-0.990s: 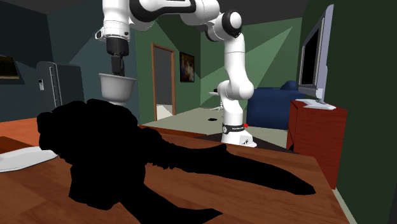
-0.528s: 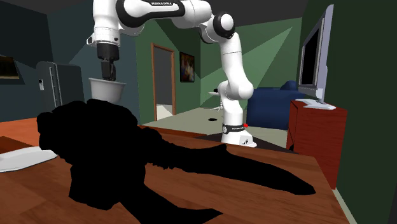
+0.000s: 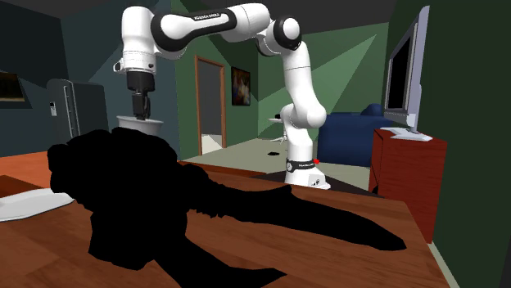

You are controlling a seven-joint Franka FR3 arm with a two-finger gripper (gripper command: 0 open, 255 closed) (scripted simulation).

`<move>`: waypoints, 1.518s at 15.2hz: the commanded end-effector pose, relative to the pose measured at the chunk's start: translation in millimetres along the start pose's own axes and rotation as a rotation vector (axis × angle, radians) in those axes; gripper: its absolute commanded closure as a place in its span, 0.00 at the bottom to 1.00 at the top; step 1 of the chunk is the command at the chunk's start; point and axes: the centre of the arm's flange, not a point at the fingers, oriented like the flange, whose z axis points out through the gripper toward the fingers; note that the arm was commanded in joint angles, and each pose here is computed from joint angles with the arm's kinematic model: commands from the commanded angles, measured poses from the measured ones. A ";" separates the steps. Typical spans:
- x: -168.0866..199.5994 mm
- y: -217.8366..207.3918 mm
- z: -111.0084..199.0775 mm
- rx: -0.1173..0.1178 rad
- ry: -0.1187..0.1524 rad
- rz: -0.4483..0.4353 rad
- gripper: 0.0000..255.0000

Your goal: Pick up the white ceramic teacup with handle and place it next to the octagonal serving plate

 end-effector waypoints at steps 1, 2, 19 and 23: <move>0.5 0.6 9.5 0.000 0.001 0.000 1.00; 0.3 0.9 14.7 0.000 0.001 0.000 1.00; -2.4 5.4 100.7 0.000 0.001 0.000 1.00; -2.4 5.4 100.7 0.000 0.001 0.000 1.00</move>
